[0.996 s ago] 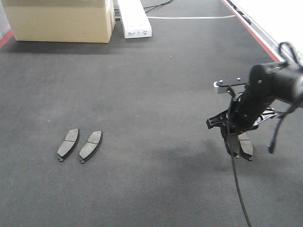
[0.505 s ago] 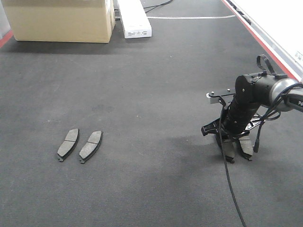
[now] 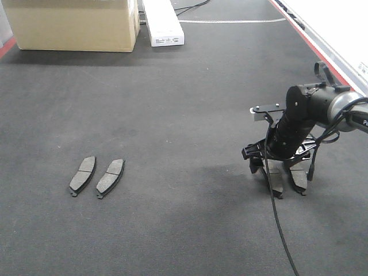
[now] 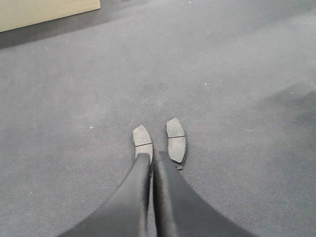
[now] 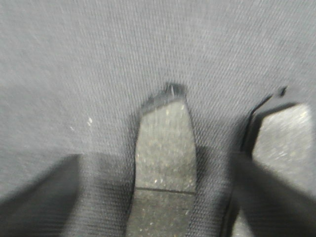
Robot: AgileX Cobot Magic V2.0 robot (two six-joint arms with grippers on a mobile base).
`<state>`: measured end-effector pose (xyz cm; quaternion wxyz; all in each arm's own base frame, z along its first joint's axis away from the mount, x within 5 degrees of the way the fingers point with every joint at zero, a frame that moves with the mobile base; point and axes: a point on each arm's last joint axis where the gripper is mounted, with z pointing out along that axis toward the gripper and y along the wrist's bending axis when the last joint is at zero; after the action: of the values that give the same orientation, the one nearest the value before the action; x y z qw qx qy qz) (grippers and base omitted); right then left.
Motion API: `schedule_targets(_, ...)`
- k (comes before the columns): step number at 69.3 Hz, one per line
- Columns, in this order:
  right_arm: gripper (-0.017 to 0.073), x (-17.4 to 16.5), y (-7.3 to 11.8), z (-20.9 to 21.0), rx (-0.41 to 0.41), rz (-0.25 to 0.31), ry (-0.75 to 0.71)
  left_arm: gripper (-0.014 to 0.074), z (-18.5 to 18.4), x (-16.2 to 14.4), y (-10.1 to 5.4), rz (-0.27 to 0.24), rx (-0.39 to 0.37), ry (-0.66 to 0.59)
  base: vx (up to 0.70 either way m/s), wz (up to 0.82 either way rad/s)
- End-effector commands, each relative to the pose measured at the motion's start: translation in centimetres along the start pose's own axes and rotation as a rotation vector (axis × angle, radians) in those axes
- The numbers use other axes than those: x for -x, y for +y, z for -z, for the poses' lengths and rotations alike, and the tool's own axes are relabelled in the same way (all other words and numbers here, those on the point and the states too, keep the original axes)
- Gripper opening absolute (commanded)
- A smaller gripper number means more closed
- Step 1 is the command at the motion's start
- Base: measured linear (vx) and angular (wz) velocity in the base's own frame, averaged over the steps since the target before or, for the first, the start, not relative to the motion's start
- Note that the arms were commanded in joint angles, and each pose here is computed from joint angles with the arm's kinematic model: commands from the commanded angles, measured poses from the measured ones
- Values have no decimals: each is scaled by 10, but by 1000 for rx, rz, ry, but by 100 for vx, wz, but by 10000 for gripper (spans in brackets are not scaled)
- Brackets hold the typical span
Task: Move and align brake pads A on conveyor
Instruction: 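Lower the right gripper's brake pad beside the pad nearer the right arm, then open the right gripper and lift it away from the pads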
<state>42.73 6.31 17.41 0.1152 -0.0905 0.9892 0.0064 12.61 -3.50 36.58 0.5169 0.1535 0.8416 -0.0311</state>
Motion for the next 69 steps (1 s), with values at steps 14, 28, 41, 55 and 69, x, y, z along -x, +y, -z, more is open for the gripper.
schedule_targets(14,673,4,-3,102,-11,3,-226,-6,6,14,1,1,3,-99,0,0)
schedule_targets(28,571,-24,0,186,-10,0,-407,-6,6,13,1,1,3,-98,0,0)
schedule_targets(41,474,-80,2,254,-20,-3,-626,-6,6,13,1,1,3,-98,0,0)
schedule_targets(55,405,-160,5,300,-25,-3,-765,-6,6,13,1,1,3,-98,0,0)
schedule_targets(69,393,-239,8,309,-39,0,-915,-6,6,13,1,1,3,-98,0,0)
